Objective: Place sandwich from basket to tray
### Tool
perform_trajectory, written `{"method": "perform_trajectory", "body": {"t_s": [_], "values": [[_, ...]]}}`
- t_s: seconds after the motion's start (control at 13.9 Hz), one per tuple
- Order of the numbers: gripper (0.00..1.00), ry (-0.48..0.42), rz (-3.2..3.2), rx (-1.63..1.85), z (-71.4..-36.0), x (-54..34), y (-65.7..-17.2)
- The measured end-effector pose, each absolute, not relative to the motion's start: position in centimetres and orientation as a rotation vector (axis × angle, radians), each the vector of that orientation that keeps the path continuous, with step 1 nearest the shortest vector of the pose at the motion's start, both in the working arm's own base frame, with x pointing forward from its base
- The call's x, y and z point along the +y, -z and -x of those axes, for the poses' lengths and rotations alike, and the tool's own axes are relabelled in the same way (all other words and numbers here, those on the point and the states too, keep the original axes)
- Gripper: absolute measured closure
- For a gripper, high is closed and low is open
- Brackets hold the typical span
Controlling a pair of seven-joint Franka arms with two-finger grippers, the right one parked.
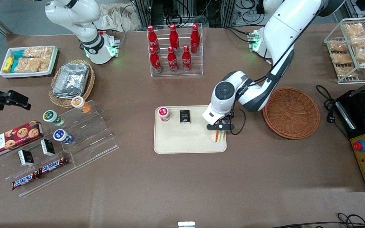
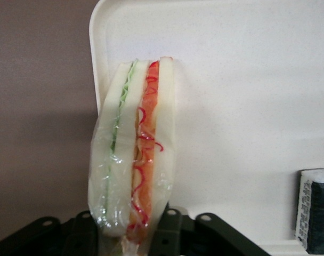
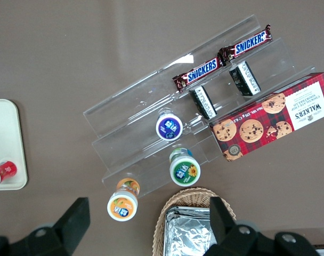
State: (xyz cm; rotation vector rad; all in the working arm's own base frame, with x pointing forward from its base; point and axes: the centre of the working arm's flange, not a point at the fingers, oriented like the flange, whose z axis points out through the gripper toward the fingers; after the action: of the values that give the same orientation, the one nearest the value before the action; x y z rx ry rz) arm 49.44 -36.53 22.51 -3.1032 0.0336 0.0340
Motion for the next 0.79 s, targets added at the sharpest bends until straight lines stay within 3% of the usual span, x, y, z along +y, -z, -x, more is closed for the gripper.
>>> {"method": "perform_trajectory", "body": {"t_s": [0.36,0.43,0.79], "values": [[0.05,0.092,3.126,-0.174,-51.0,-36.9,-26.9],[0.0,0.139,3.13,-0.239,-51.2,-37.0,-28.8],[0.0,0.248,3.129,-0.518,-51.8,-34.4,-39.7]]}}
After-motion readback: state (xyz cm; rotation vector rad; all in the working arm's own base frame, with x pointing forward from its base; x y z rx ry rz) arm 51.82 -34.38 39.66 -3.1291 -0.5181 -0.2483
